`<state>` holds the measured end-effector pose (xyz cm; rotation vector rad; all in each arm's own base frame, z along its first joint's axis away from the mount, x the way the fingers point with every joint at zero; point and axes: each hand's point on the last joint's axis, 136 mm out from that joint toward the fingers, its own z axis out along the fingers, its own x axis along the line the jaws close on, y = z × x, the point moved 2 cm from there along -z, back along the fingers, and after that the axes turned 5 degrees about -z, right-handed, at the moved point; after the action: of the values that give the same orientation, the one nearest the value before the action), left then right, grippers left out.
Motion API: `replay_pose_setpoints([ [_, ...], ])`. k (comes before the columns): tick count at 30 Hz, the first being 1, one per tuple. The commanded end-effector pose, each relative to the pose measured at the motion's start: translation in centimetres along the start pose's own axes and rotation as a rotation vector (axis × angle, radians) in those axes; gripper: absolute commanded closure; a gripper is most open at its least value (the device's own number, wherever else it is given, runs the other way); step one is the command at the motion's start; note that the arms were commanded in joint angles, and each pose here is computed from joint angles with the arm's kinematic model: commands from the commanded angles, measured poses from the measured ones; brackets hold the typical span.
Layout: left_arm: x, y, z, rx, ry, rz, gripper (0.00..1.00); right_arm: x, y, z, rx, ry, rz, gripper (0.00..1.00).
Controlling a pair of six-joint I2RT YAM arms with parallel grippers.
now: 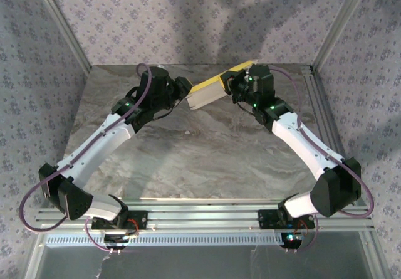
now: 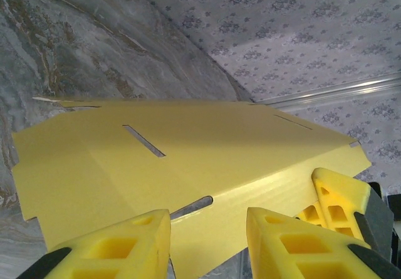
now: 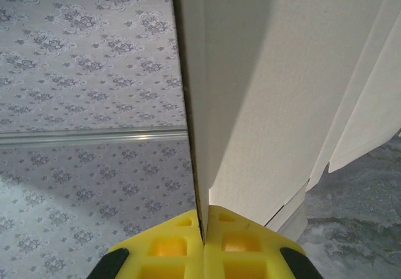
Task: Fold the paper box
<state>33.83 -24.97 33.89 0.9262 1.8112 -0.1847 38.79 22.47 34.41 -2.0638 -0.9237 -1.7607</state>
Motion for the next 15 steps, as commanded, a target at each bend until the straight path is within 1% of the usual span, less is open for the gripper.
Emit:
replay_pose_setpoints([
  [1,-0.7,-0.7,-0.2,0.030,-0.019,0.008,0.63,1.5,0.1,-0.7,-0.011,0.050,-0.023,1.00],
  [4,-1.0,-1.2,-0.4,0.040,-0.032,0.006,0.63,1.7,0.1,-0.7,-0.010,0.053,-0.028,1.00],
  [9,-1.4,-1.4,-1.5,0.014,-0.027,0.028,0.64,1.2,-0.1,-0.4,-0.003,0.043,-0.026,1.00],
  [13,-1.3,-0.5,-3.5,-0.074,0.019,0.077,0.65,0.9,-0.1,-0.5,-0.009,0.035,-0.028,1.00],
  [15,-1.5,-0.3,-4.3,-0.096,0.027,0.103,0.64,0.8,-0.1,-0.6,-0.011,0.033,-0.031,1.00],
])
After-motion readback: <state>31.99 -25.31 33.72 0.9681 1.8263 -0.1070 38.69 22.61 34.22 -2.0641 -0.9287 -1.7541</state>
